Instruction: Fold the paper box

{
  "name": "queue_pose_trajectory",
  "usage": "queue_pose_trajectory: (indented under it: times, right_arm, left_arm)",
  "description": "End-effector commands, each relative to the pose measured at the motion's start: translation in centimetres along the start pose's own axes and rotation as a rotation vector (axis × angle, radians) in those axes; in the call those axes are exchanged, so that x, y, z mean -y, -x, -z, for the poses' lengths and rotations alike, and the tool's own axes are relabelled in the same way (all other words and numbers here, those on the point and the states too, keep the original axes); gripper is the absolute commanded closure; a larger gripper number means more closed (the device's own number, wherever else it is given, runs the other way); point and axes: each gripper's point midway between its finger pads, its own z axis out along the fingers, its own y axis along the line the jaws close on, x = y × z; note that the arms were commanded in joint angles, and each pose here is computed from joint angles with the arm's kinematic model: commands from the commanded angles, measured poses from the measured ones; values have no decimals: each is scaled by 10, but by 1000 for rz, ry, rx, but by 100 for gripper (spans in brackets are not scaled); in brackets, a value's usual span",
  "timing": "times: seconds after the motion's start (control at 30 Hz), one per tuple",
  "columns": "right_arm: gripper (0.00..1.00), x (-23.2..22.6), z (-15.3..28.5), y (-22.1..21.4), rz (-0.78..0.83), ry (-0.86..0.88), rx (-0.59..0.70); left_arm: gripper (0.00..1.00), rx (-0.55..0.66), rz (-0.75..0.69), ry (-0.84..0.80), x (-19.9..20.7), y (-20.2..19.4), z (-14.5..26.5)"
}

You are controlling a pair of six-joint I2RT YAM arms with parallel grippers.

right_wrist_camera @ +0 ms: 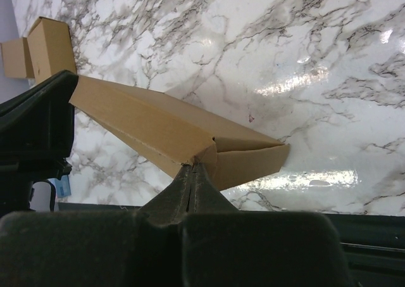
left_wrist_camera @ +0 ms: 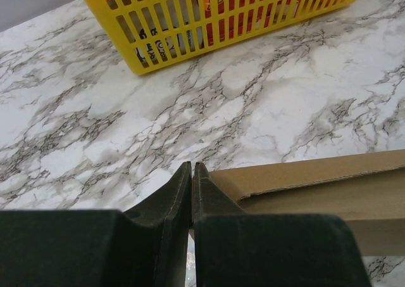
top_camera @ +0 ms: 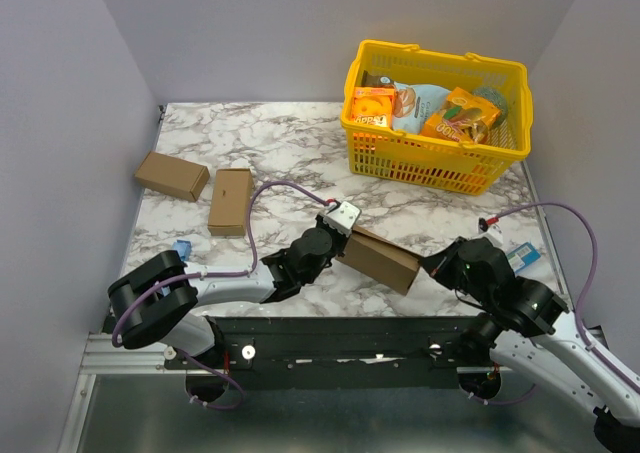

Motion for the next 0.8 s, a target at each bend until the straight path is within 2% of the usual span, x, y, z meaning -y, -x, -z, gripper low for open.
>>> queue_pose_trajectory:
  times: [0.0,0.77]
  right_arm:
    - [100,-18,0,11,-99,75,50]
    - [100,-10,5,14,-222,102,88]
  left_arm:
    - [85,-298,-149,-86,11,-95,26]
    - [85,-327,-220,-89,15,-109,27]
